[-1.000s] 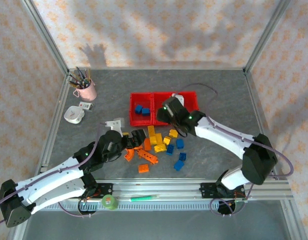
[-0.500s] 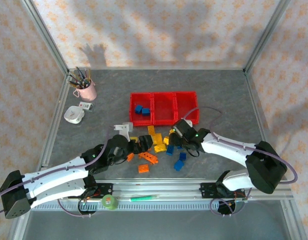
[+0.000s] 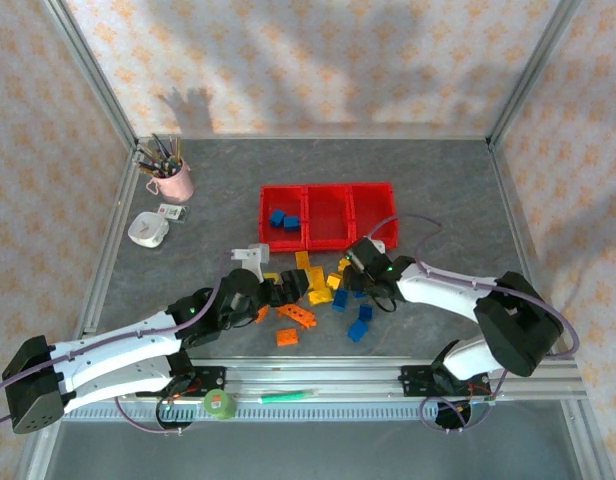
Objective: Sort the legos into containers by color
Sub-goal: Pick up the lego from the bottom-center of the table.
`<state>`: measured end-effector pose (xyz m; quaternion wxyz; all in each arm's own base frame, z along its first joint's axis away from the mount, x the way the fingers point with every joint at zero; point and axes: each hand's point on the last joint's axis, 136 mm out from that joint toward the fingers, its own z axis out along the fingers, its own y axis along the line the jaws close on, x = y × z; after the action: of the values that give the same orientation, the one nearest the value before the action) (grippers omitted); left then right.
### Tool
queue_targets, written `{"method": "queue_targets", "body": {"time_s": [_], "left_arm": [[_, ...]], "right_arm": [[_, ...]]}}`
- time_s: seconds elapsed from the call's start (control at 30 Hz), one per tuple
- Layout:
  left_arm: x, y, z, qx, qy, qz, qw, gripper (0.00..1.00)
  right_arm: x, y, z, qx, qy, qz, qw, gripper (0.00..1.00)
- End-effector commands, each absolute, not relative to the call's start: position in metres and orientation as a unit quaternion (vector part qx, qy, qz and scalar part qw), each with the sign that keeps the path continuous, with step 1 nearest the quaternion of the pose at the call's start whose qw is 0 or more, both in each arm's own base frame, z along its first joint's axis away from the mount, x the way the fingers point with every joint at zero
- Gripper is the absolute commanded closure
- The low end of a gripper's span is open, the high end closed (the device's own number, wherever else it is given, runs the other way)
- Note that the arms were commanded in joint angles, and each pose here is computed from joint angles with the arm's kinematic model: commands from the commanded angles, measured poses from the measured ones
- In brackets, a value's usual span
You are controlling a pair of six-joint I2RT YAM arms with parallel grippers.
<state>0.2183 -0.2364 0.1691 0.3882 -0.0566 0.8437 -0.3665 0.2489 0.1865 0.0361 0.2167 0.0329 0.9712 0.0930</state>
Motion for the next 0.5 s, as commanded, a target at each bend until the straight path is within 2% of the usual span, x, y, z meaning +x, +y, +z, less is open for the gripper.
{"method": "queue_targets", "body": {"time_s": [0.0, 0.17, 0.47], "left_arm": [[0.22, -0.2413, 0.1777, -0.064, 0.833, -0.384, 0.394, 0.01], [0.2209, -0.2425, 0.1772, -0.062, 0.834, -0.382, 0.394, 0.01], [0.2223, -0.2429, 0.18, -0.061, 0.833, -0.38, 0.398, 0.01]], "right_arm": [[0.2522, 0.1824, 0.0301, 0.032, 0.972, 0.081, 0.219, 0.46], [0.2509, 0.1813, 0.0249, 0.027, 0.974, 0.076, 0.213, 0.52], [0.2497, 0.18, 0.0291, 0.025, 0.973, 0.076, 0.214, 0.69]]}}
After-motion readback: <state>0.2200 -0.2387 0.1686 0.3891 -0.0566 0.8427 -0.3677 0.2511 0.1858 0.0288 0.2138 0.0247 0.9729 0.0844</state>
